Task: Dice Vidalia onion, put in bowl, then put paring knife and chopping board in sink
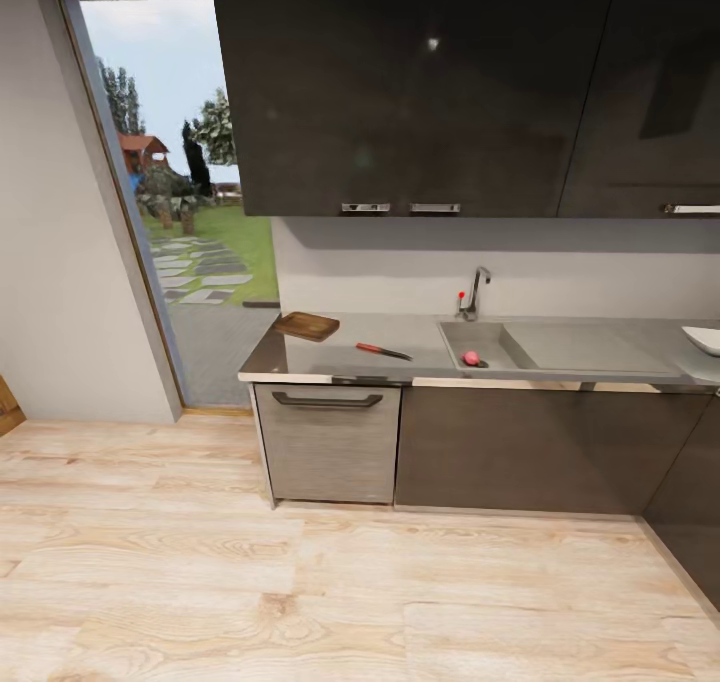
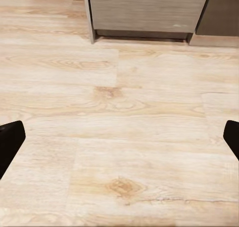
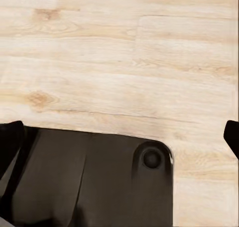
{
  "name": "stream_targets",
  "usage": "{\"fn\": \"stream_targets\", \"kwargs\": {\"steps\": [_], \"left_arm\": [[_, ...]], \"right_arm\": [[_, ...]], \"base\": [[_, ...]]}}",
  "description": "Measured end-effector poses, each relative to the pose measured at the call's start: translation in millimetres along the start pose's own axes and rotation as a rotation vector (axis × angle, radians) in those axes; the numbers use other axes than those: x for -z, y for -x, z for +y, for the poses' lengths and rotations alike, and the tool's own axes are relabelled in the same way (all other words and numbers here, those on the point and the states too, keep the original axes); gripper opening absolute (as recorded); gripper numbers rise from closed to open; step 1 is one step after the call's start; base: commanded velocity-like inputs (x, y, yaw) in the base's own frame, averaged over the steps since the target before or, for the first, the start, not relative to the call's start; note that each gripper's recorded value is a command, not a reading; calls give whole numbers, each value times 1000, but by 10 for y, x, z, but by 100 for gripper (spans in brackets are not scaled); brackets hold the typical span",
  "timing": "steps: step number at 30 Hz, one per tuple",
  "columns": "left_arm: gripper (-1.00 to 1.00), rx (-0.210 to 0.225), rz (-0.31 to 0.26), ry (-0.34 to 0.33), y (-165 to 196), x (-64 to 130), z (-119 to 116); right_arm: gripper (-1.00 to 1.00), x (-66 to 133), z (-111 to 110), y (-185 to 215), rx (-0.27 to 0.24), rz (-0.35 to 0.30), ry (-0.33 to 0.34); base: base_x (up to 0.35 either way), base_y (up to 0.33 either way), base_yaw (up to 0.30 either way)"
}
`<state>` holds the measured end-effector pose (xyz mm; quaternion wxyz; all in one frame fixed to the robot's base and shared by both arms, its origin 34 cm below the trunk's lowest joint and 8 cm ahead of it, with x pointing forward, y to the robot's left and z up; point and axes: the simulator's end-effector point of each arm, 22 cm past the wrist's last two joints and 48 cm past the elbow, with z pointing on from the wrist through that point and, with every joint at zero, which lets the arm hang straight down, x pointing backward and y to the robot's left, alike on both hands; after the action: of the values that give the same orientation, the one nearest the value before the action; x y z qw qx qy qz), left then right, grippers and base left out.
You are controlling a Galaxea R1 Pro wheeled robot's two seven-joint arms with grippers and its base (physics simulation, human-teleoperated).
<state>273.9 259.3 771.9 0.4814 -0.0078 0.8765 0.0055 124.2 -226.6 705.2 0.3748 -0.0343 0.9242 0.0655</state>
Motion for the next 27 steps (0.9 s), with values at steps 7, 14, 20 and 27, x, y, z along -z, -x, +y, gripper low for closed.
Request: {"fn": "stream_targets", "kwargs": {"steps": [7,14,20,27], "left_arm": [[100,-1,-1,-3,-3,4,-9],[100,0,10,-4,-54,24,-17],[100,0,28,-3,-131,53,-13],[100,0,36,-2,-164,67,-11]], "right_arm": [[100,-873,-600,1335,15,-175,-196],[100,-1150,-846,3360,12,-261,-287],[100,-1041,-875,5261,7,-378,-301],[100,-909,-824,6734,-9,-446,-306]], "base": [[0,0,0],[0,0,0],[0,0,0],[0,0,0]]}}
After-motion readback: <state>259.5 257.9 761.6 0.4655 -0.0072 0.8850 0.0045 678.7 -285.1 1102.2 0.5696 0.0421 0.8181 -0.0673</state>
